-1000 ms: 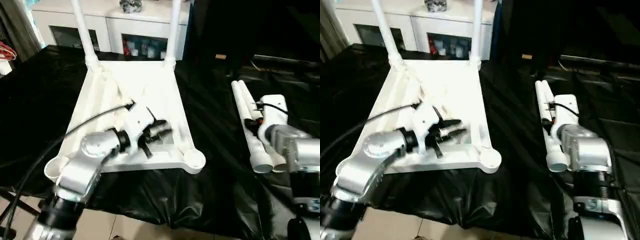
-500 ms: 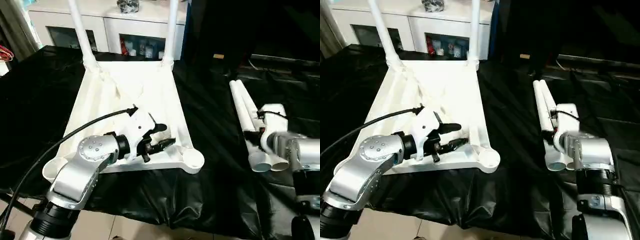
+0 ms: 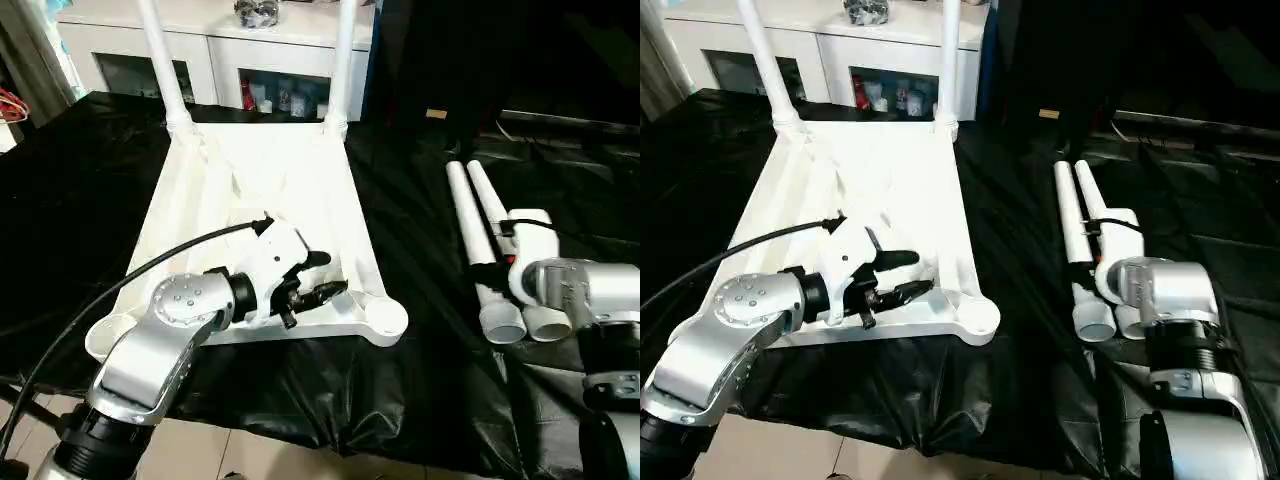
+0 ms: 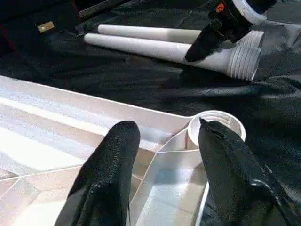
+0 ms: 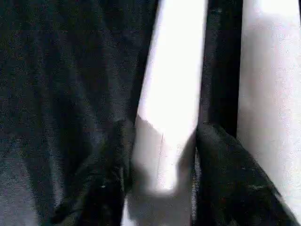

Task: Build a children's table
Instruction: Pick table leg

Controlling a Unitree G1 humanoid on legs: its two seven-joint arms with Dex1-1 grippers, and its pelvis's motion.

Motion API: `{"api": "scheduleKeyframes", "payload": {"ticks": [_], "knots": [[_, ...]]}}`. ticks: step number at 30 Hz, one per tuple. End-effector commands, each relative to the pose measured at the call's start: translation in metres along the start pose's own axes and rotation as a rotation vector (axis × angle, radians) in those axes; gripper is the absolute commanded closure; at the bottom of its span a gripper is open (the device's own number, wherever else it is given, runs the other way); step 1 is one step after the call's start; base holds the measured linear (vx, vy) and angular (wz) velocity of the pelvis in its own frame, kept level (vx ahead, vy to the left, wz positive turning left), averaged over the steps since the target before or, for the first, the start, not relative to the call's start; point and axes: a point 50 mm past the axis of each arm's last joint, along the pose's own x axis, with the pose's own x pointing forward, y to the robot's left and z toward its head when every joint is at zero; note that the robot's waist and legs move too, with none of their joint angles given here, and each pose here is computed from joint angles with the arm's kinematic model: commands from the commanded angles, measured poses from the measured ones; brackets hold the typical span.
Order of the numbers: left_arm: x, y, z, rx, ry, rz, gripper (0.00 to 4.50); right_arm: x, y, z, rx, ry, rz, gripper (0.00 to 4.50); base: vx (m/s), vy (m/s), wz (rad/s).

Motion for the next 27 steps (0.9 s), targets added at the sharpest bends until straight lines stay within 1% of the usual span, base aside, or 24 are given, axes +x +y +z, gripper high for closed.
{"api": "scheduleKeyframes", "payload": {"ticks": [1, 2, 9, 10, 12, 15, 17, 21, 25, 26, 27], "knots": [[0.001, -0.002, 0.004, 0.014, -0.006, -0.009, 2.06, 0.006, 0.002, -0.011, 0.009, 0.068, 0.014, 2.46, 0.0, 0.0, 0.0], [0.001, -0.002, 0.004, 0.014, -0.005, -0.009, 2.06, 0.006, 0.002, -0.011, 0.008, 0.068, 0.014, 2.63, 0.0, 0.0, 0.0], [0.001, -0.003, 0.004, 0.013, -0.002, -0.029, 2.06, 0.011, 0.004, -0.018, 0.003, 0.117, 0.027, 2.72, 0.0, 0.0, 0.0], [0.001, -0.003, 0.004, 0.011, -0.001, -0.036, 2.06, 0.012, 0.004, -0.021, -0.003, 0.131, 0.031, 2.72, 0.0, 0.0, 0.0], [0.001, -0.003, 0.004, 0.011, 0.0, -0.037, 2.06, 0.013, 0.003, -0.022, -0.006, 0.133, 0.029, 2.72, 0.0, 0.0, 0.0], [0.001, -0.002, 0.004, 0.013, 0.001, -0.029, 2.06, 0.014, 0.002, -0.02, 0.013, 0.114, 0.024, 2.72, 0.0, 0.0, 0.0], [0.0, -0.002, 0.004, 0.013, 0.001, -0.026, 2.06, 0.013, 0.001, -0.016, 0.034, 0.092, 0.022, 2.72, 0.0, 0.0, 0.0], [0.0, 0.004, 0.006, 0.009, -0.014, 0.009, 2.06, 0.007, 0.001, 0.003, 0.105, -0.033, 0.086, 2.73, 0.0, 0.0, 0.0], [0.003, 0.013, 0.012, -0.018, -0.049, 0.059, 2.06, 0.001, 0.005, 0.015, 0.15, -0.123, 0.171, 2.73, 0.0, 0.0, 0.0], [0.006, 0.018, 0.016, -0.042, -0.065, 0.087, 1.78, -0.001, 0.008, 0.02, 0.178, -0.161, 0.218, 2.73, 0.0, 0.0, 0.0], [0.008, 0.021, 0.018, -0.065, -0.079, 0.105, 1.71, -0.003, 0.011, 0.024, 0.198, -0.191, 0.256, 2.73, 0.0, 0.0, 0.0]]}}
